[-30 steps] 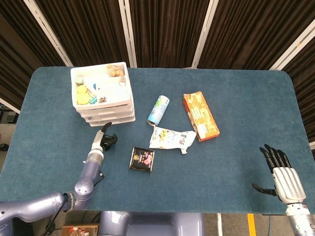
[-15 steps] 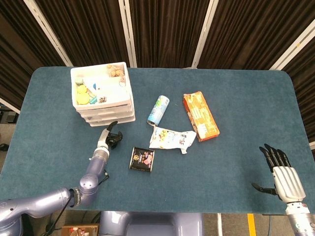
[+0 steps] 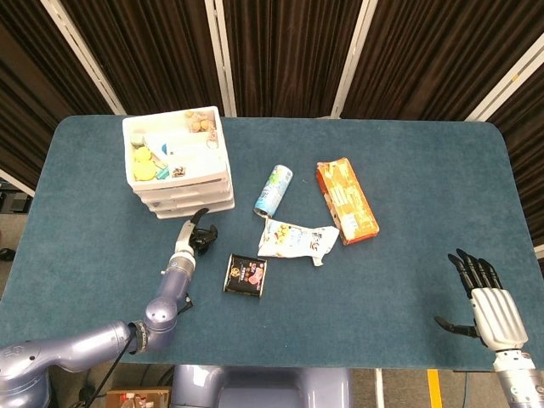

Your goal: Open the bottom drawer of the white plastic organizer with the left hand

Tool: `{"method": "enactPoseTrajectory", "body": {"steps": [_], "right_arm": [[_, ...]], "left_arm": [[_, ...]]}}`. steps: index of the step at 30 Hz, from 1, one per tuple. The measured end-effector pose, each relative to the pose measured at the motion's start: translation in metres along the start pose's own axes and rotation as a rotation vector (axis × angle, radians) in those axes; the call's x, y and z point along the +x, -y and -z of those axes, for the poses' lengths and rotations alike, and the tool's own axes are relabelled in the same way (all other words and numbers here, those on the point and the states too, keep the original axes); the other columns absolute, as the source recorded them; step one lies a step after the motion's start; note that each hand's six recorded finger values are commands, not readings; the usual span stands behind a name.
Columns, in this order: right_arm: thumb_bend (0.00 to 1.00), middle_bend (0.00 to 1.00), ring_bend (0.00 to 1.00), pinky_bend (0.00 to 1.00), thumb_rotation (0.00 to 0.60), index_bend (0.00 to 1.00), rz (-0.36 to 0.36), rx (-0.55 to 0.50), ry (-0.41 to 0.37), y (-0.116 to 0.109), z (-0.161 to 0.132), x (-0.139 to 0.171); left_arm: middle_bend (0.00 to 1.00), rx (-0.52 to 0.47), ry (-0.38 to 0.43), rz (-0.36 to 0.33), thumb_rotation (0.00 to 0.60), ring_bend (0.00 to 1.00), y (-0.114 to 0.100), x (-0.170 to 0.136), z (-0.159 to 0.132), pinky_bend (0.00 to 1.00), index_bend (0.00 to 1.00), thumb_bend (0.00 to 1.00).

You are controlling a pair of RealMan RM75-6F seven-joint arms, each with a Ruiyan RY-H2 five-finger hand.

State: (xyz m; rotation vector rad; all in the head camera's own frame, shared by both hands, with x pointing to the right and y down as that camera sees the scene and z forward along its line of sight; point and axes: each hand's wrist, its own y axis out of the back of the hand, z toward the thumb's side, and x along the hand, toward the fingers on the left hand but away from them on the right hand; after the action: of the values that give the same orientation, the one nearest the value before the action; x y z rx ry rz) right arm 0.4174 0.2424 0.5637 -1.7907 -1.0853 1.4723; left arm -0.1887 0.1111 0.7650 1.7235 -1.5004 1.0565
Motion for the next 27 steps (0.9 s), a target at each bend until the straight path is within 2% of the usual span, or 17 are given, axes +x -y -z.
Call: {"method": "enactPoseTrajectory", "body": {"steps": [8,18,21,27], "right_arm": [[0.10,0.00,0.00,0.01,0.600,0.00,-0.002,-0.001,0.005,0.000,0.001,0.000],[0.10,0.00,0.00,0.01,0.600,0.00,-0.001,-0.003,0.007,0.000,0.001,0.000],[0.10,0.00,0.00,0.01,0.600,0.00,-0.001,-0.004,0.008,0.000,0.001,0.001],[0.10,0.00,0.00,0.01,0.600,0.00,0.000,-0.006,0.009,0.000,0.001,0.001]], "left_arm": [[1.00,0.012,0.000,0.025,0.600,0.99,0.008,-0.001,0.002,0.97,0.24,0.67],[1.00,0.047,-0.005,0.059,0.600,0.99,0.013,-0.011,0.014,0.97,0.24,0.67],[1.00,0.054,-0.008,0.072,0.600,0.99,0.015,-0.015,0.018,0.97,0.24,0.67],[0.99,0.069,-0.004,0.097,0.600,0.99,0.016,-0.027,0.027,0.97,0.12,0.67]]}}
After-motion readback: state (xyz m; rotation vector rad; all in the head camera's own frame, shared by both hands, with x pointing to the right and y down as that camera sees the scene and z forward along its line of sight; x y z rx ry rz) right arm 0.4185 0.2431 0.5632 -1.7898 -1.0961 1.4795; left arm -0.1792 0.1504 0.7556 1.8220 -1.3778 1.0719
